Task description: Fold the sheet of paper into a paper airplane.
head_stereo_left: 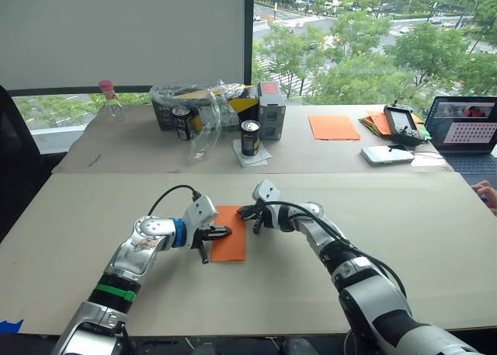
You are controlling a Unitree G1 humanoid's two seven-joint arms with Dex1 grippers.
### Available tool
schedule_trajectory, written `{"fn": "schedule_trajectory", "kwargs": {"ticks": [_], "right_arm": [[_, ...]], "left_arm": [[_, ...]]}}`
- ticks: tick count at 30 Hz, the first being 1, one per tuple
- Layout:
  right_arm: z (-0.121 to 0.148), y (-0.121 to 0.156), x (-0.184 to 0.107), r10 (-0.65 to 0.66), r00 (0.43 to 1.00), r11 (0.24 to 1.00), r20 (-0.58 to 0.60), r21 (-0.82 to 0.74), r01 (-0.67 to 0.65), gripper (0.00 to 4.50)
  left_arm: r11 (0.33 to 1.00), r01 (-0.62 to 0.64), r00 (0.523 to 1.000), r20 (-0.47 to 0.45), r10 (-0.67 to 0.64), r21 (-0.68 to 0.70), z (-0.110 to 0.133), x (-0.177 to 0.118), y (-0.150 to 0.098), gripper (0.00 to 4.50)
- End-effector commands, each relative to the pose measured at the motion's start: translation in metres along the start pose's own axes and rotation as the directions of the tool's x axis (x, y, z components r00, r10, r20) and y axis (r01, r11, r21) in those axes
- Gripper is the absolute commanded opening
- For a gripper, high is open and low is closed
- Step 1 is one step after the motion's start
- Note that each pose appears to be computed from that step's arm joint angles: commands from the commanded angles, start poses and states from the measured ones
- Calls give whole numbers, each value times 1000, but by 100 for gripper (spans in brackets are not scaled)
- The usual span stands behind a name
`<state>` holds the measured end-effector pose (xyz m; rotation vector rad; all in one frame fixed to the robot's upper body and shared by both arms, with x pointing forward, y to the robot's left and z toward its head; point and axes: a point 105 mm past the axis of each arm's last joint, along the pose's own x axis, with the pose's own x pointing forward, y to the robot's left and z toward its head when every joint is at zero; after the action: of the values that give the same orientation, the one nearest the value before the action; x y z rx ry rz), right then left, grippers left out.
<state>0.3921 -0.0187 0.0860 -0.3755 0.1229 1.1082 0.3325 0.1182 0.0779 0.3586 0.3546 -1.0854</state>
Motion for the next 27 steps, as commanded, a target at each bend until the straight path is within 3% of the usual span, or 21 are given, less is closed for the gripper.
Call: {"fn": "schedule_trajectory", "kwargs": {"ticks": [1,12,27], "right_arm": [[-14,13,-4,68,997,994,-46,-77,-71,3],[-29,45,-16,228,972,966,-60,-112,-233,3],[-52,99,-42,381,921,922,-81,-44,-385,3]], "left_arm": [[999,28,997,-75,-30,-35,-21,5,-10,0],[999,35,997,-74,-37,-32,-19,2,-13,0],[998,46,995,-84,-50,-46,-21,1,-19,0]]}}
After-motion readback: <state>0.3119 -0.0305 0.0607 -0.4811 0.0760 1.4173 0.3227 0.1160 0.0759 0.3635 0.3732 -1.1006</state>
